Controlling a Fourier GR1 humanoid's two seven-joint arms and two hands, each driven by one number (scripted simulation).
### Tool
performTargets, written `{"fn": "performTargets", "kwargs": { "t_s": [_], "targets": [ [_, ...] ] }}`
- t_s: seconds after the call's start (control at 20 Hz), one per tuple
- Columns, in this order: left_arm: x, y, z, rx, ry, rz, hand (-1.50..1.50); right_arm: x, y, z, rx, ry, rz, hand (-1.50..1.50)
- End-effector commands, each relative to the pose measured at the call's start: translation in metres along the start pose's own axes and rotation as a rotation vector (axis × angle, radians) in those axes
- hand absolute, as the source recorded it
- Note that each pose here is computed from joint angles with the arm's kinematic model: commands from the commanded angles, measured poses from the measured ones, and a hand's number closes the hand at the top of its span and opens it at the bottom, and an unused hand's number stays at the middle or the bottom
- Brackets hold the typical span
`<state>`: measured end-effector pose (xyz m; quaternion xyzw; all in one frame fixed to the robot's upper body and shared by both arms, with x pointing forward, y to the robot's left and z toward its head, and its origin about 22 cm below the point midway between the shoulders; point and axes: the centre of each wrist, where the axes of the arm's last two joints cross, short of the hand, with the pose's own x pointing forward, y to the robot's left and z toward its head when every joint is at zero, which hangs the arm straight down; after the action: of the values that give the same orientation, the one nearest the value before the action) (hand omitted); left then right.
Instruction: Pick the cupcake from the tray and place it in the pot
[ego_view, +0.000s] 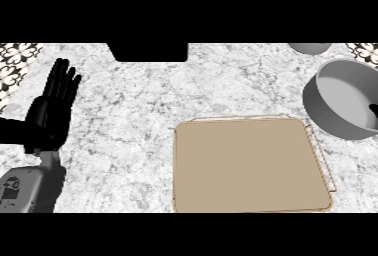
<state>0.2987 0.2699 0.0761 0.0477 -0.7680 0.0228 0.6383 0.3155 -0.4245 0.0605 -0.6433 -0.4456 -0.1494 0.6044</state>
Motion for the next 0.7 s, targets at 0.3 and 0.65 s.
{"fn": "performTargets", "kwargs": {
  "t_s": [0.3, 0.65],
  "targets": [
    [0.002, 0.005, -0.007, 0.023, -0.021, -0.012, 0.00, -0.041, -0.045, 0.003, -0.185, 0.069, -0.319, -1.50],
    [-0.003, 0.019, 0.004, 0.016, -0.002, 0.006, 0.00, -0.073, -0.102, 0.018, -0.278, 0.034, -0.391, -1.50]
  ]
}}
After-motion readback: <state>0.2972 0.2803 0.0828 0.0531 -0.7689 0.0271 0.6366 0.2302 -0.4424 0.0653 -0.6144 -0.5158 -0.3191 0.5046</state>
